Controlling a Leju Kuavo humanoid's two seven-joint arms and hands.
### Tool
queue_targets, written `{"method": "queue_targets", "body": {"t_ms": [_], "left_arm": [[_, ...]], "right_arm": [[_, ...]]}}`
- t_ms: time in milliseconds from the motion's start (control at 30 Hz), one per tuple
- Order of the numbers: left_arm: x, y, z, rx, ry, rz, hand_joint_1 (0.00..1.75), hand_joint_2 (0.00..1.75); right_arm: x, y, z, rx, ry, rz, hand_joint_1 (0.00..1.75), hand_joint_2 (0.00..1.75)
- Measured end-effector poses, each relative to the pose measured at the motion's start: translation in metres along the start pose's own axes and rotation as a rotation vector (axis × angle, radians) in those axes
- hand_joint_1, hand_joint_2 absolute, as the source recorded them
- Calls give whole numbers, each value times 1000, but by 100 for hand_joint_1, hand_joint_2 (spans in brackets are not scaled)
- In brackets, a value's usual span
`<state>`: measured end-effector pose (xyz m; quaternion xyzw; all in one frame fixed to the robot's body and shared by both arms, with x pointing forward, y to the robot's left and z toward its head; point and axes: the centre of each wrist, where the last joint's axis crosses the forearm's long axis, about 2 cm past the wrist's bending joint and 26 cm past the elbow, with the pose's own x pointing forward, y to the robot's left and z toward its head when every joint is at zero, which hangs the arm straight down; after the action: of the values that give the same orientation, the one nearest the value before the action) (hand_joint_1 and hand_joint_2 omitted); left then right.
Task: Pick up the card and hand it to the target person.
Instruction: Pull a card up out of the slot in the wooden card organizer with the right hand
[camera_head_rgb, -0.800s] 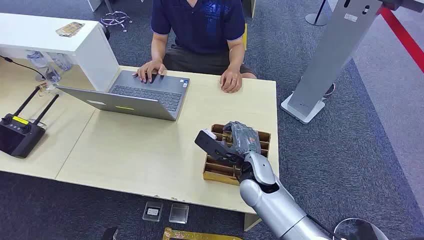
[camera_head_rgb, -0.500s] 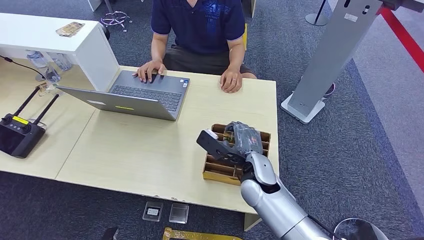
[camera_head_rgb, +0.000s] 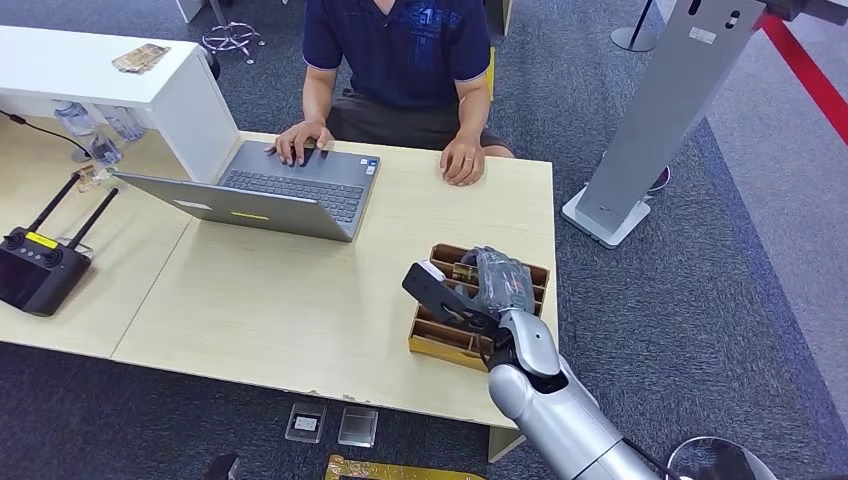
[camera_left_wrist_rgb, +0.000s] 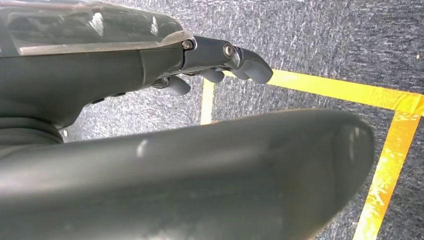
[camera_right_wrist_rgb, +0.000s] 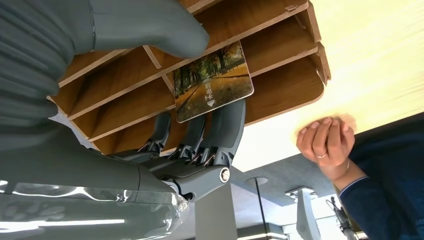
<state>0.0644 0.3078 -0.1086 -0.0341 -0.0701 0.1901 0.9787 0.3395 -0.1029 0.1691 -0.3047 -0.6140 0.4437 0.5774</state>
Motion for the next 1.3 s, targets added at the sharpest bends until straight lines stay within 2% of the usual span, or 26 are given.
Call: {"method": "queue_targets", "body": {"t_ms": [133, 267, 367, 700, 933, 1300], "left_arm": [[0, 1, 0, -3, 1, -8, 0, 0], [0, 0, 0, -5, 3, -12, 0, 0], [0, 0, 0, -5, 3, -12, 0, 0], [0, 0, 0, -3, 0, -9, 0, 0], [1, 1, 0, 17, -4, -4, 0, 0], [0, 2, 0, 24, -10, 55, 0, 0]], "right_arm": [[-2, -2, 0, -9, 9, 2, 97, 175], [-3, -3, -1, -10, 12, 4, 129, 175], [-3, -4, -1, -9, 13, 4, 136, 175], [-3, -2, -1, -5, 8, 7, 141, 175], [0, -5, -1, -24, -18, 1, 136, 175], [30, -44, 21, -149, -229, -102, 136, 175]]}}
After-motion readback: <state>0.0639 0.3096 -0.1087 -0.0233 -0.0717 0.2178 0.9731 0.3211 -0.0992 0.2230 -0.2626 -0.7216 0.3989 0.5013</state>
